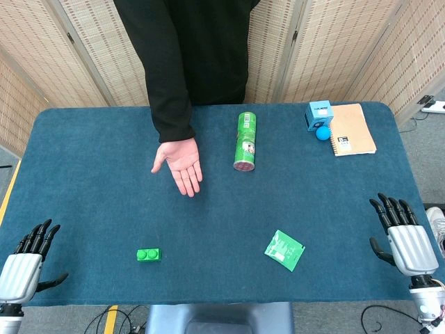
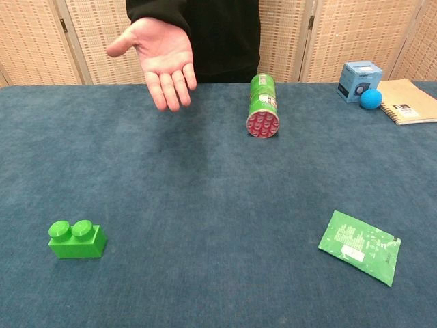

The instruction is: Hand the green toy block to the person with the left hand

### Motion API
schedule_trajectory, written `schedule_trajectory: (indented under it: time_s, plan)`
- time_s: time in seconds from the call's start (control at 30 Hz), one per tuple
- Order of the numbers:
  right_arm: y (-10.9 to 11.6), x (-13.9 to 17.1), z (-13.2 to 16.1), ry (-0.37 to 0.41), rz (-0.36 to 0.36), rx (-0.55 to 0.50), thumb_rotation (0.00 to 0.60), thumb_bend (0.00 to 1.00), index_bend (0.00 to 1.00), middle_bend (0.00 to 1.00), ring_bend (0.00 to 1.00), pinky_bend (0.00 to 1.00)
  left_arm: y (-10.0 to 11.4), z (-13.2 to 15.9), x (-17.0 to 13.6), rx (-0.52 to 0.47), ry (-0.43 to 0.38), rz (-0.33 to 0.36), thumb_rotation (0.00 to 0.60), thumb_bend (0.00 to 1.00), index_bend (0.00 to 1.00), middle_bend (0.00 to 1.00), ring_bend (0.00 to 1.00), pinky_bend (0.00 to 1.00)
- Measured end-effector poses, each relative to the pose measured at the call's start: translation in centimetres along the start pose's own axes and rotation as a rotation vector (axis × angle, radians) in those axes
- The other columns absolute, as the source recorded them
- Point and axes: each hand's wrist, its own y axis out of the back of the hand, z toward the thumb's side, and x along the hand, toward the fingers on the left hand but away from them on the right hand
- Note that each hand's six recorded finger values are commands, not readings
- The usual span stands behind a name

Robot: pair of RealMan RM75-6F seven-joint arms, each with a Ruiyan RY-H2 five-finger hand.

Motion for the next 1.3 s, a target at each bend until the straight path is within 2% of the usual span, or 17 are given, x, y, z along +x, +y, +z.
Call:
schedule_trajectory:
  time_s: [0.17,0.3,0.4,0.47,0.57,0.7,0.87,1.0,1.3]
  plan:
    - [-0.1,-0.1,0.1,0.000,0.008,-0.001,0.600,0.32,0.00,0.00,0.00,0.00,-0.1,0.2,0.1,-0.008,-0.010,-0.004,0.600,0.14,0.00,0.00,0.00,0.18]
    - [0.2,0.3,0.2,0.016,0.002,-0.011,0.600,0.32,0.00,0.00,0.00,0.00,-0.5,1.3,0.2,-0.017,-0.060,-0.006,0.600,0.14,0.03,0.00,0.02,0.21]
    - [0.4,0.6,0.3,0.027,-0.005,-0.023,0.600,0.32,0.00,0.00,0.00,0.00,-1.3,2.9,0.1,-0.039,-0.122,-0.028,0.600,0.14,0.16,0.12,0.15,0.27]
    - [0.5,0.7,0.5,0.039,-0.006,-0.025,0.600,0.32,0.00,0.00,0.00,0.00,-2.0,3.9,0.1,-0.058,-0.152,-0.061,0.600,0.14,0.22,0.20,0.21,0.30]
    - [0.6,0.9,0.9,0.066,-0.005,-0.029,0.600,0.32,0.00,0.00,0.00,0.00,-3.1,5.5,0.2,-0.085,-0.177,-0.115,0.600,0.14,0.24,0.22,0.23,0.31]
    - [0.8,1.2,1.2,0.093,-0.003,-0.042,0.600,0.32,0.00,0.00,0.00,0.00,-4.2,7.4,1.0,-0.075,-0.198,-0.167,0.600,0.14,0.27,0.25,0.26,0.34]
    - [1.4,1.7,1.1,0.115,-0.014,-0.067,0.600,0.32,0.00,0.00,0.00,0.00,-5.4,9.0,2.5,-0.024,-0.164,-0.211,0.600,0.14,0.34,0.34,0.34,0.43]
    - [2.1,2.0,0.8,0.133,-0.025,-0.093,0.600,0.32,0.00,0.00,0.00,0.00,-5.7,10.3,4.3,0.014,-0.122,-0.222,0.600,0.14,0.37,0.37,0.35,0.44]
    - [3.2,2.5,0.1,0.157,-0.044,-0.133,0.600,0.32,0.00,0.00,0.00,0.00,-6.9,12.9,8.5,-0.085,-0.049,-0.286,0.600,0.14,0.40,0.40,0.37,0.47]
